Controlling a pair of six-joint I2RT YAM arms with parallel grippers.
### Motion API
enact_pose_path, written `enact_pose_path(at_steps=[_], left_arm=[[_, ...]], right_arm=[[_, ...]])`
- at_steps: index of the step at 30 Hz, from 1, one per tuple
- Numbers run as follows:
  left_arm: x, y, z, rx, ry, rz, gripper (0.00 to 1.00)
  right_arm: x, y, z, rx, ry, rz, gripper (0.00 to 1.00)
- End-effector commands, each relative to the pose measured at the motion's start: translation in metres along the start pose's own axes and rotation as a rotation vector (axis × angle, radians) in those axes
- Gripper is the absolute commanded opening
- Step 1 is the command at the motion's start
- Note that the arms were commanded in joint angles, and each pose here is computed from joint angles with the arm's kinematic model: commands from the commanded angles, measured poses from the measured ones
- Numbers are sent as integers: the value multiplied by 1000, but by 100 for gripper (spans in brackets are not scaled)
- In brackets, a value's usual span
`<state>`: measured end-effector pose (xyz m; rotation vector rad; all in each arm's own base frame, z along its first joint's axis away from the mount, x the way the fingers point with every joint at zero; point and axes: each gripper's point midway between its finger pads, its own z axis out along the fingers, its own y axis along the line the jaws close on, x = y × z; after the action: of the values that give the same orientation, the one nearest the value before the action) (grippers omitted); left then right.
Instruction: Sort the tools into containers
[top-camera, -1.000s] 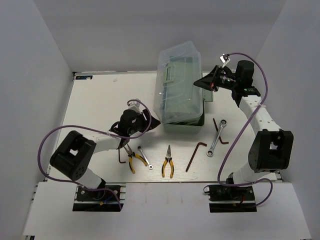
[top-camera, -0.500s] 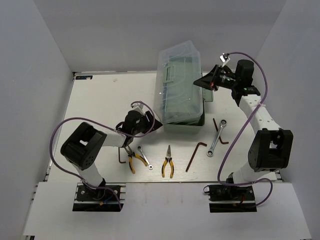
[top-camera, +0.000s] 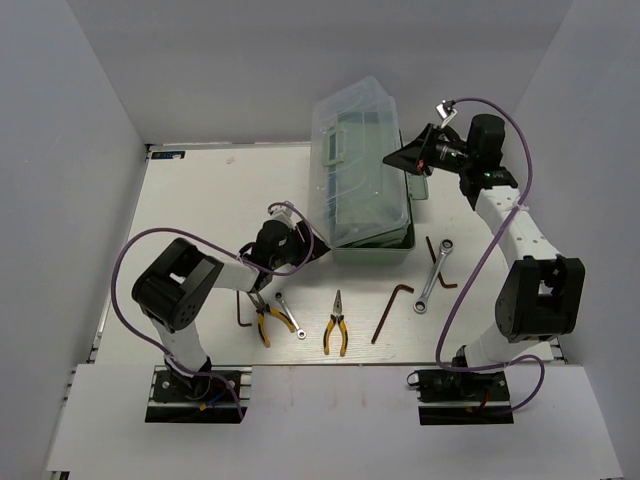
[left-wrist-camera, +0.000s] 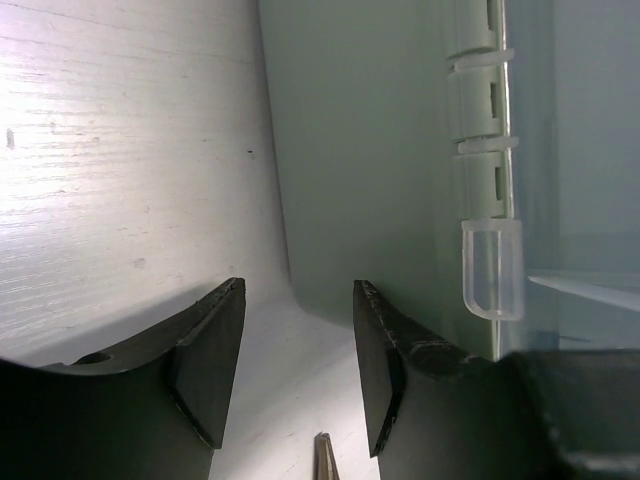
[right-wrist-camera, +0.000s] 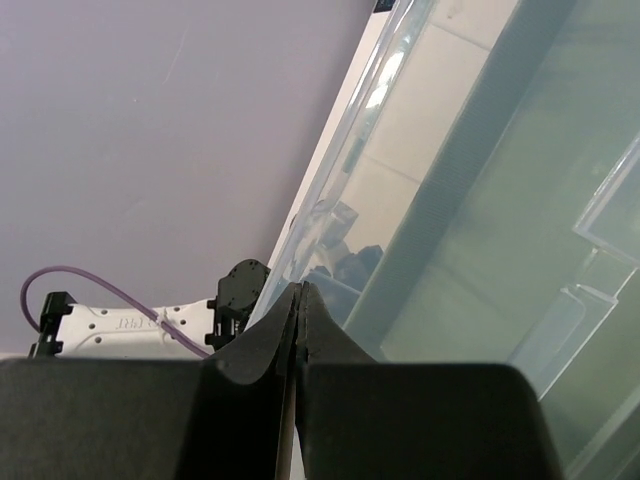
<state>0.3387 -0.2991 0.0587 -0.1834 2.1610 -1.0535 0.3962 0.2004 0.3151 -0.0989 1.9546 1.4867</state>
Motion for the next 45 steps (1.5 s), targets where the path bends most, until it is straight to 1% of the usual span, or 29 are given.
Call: enact_pose_path(at_steps=[1, 6, 9, 15, 18, 23, 24, 28, 34, 38, 39, 43, 45], left_arm=[[-9, -50, 4, 153, -21, 17, 58], [-8, -57, 3, 177, -28, 4, 58], [-1, -52, 2, 176, -13, -18, 56], [0, -53, 0, 196, -25, -49, 56], [-5, -62, -2, 238, -42, -65, 55], [-2, -61, -10, 265, -58, -91, 55], [-4, -66, -11, 290, -63, -95, 55], [-1, -64, -15, 296, -65, -104, 55], [-8, -65, -29, 328, -94, -121, 55], [-7, -57, -38, 301, -116, -128, 55], [-14, -57, -40, 300, -137, -130, 55], [-14, -57, -40, 301, -136, -139, 55], [-18, -64, -38, 324, -139, -134, 55]], right_arm=[[13, 10, 15, -35, 58, 3, 0], [16, 14, 21, -43, 71, 1, 0], [17, 18, 23, -49, 78, -1, 0], [16, 24, 27, -58, 84, -12, 0], [18, 29, 29, -68, 91, -17, 0], [20, 26, 30, -59, 96, -16, 0], [21, 27, 31, -61, 98, -19, 0], [22, 25, 32, -55, 101, -18, 0], [22, 25, 32, -51, 103, -22, 0], [22, 24, 32, -49, 105, -23, 0], [24, 23, 32, -49, 108, -24, 0], [24, 25, 33, -50, 108, -25, 0], [24, 24, 33, -49, 108, -25, 0]])
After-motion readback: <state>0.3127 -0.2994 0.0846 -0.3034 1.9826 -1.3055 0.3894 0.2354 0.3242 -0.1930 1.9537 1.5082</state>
